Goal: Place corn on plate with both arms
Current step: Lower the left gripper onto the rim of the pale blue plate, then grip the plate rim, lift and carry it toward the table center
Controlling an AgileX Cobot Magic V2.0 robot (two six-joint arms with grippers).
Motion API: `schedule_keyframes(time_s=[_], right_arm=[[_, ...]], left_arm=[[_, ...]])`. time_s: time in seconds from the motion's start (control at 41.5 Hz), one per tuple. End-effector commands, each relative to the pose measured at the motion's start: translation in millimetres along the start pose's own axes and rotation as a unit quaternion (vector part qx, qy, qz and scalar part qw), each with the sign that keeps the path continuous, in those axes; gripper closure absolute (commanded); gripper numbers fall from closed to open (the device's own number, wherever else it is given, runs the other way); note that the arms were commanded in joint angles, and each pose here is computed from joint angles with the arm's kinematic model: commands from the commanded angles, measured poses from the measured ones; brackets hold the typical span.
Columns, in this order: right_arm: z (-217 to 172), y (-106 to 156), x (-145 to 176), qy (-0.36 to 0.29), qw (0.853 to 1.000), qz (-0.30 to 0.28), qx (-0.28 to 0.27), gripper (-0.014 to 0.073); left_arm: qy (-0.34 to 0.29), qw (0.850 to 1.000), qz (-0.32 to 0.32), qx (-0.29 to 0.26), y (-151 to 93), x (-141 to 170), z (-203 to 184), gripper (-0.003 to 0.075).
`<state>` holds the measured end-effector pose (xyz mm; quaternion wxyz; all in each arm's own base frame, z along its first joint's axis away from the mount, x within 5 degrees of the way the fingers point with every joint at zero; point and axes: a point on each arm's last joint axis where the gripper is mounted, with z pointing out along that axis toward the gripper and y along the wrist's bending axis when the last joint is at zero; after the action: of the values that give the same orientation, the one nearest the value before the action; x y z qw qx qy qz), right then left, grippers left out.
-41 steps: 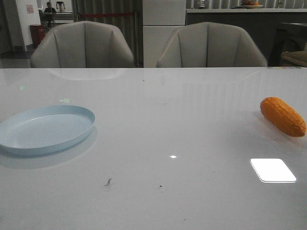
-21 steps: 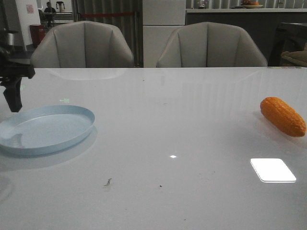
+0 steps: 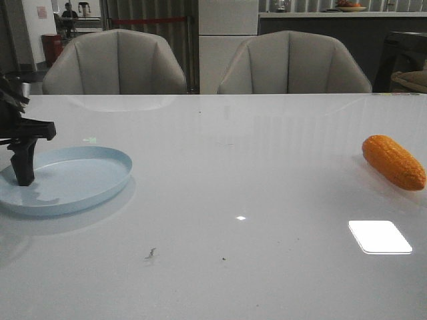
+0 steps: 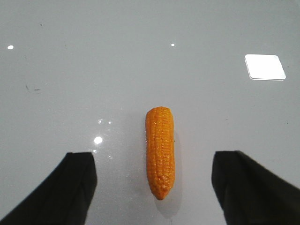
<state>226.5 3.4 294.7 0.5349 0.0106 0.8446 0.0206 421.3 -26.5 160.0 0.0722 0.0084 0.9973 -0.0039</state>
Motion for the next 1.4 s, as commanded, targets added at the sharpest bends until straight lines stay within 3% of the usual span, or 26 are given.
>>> schedule_keyframes(time_s=[0.0,0.096,0.145,0.531,0.748,1.061,1.375], right_arm=[[-7,0,-19,-0.060,0.998,0.000,0.003,-0.0018],[-7,0,-19,-0.060,0.998,0.000,0.003,-0.0018],[-7,0,-19,-0.060,0.998,0.000,0.003,-0.0018],[-7,0,-19,-0.059,0.998,0.000,0.003,-0.0018],[-7,0,-19,-0.059,0.998,0.000,0.003,-0.0018],[-7,0,-19,-0.059,0.998,0.000,0.003,-0.0018],[-7,0,-19,-0.059,0.998,0.000,0.003,-0.0018]], left_arm=[[-0.028,1.000,-0.002,0.001,0,-5,-20,0.0493],[-0.028,1.000,-0.002,0.001,0,-5,-20,0.0643],[-0.028,1.000,-0.002,0.001,0,-5,-20,0.0617],[-0.033,0.999,0.002,-0.005,0,-15,-41,0.0629],[-0.095,0.994,-0.015,0.053,-11,-41,-89,0.0629],[-0.185,0.969,0.019,0.165,-64,-58,-154,0.0629],[-0.164,0.960,0.087,0.207,-140,-43,-147,0.0629]])
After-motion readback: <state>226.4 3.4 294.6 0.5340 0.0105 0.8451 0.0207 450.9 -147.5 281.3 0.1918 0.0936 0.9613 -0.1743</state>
